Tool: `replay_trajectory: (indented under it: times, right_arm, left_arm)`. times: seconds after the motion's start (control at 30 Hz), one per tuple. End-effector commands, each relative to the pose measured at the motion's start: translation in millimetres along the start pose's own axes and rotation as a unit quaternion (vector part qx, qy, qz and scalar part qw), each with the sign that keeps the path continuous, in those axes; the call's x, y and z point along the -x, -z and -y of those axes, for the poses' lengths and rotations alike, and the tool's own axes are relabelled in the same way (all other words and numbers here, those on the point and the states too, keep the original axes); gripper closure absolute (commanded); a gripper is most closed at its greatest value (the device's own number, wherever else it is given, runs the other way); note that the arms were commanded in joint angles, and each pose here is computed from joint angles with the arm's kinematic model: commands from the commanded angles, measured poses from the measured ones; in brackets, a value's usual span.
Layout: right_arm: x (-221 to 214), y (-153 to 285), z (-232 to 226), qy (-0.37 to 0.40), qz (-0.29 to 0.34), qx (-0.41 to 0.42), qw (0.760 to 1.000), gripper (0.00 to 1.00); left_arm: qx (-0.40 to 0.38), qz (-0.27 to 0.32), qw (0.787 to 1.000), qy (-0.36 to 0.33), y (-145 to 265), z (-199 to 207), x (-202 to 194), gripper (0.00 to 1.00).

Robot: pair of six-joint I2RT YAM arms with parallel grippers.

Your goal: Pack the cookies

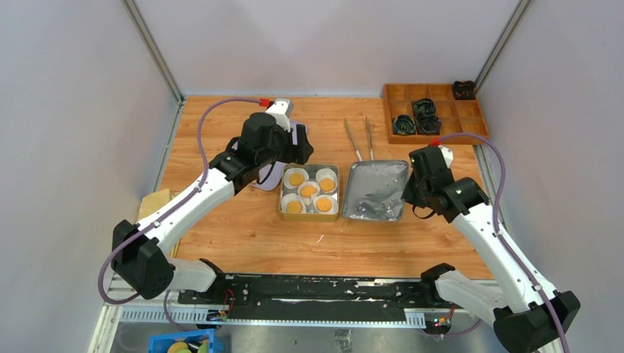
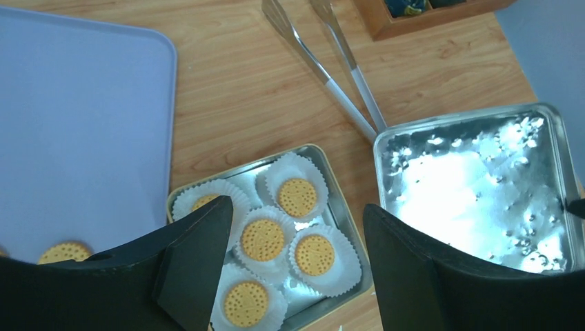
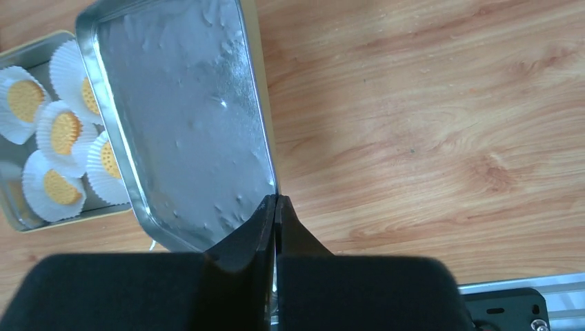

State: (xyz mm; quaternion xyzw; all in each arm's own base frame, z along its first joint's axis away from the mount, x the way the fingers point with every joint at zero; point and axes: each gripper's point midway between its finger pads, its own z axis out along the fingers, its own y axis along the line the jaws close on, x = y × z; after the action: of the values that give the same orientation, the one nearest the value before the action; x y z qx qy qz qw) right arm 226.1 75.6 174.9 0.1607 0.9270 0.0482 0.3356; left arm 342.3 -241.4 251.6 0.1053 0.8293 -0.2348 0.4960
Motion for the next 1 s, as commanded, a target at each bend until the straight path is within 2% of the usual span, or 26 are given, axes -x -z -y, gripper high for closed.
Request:
replay_trajectory:
  times: [0.0,0.27,0.4,0.67,0.87,0.9,0.93,0.97]
  right_arm:
    - [12,25,-5,0.010,0.009,0.018,1.000,1.00]
    - [45,39,-52,0.012,0.039,0.113,0.993,1.00]
    - [60,46,-78,0.016,0.045,0.162,0.986,1.00]
    - [76,61,-116,0.019,0.041,0.236,0.971,1.00]
    - [68,57,-127,0.016,0.018,0.258,0.966,1.00]
    - [67,55,-126,0.016,0.017,0.255,0.967,1.00]
    - [67,53,-125,0.016,0.018,0.252,0.967,1.00]
    - [67,52,-124,0.018,0.020,0.250,0.968,1.00]
  left_arm:
    - [-0.054,-0.007,0.999,0.001,-6,21,-5,0.25]
    - [-0.192,-0.012,0.981,0.008,-19,61,-29,0.24]
    - [-0.226,-0.018,0.974,0.010,-26,68,-45,0.24]
    - [-0.237,-0.024,0.971,0.017,-38,69,-57,0.25]
    - [-0.235,-0.022,0.972,0.018,-43,69,-54,0.26]
    - [-0.235,-0.020,0.972,0.018,-43,70,-52,0.29]
    - [-0.238,-0.019,0.971,0.017,-42,71,-50,0.37]
    - [-0.243,-0.017,0.970,0.017,-40,73,-48,0.52]
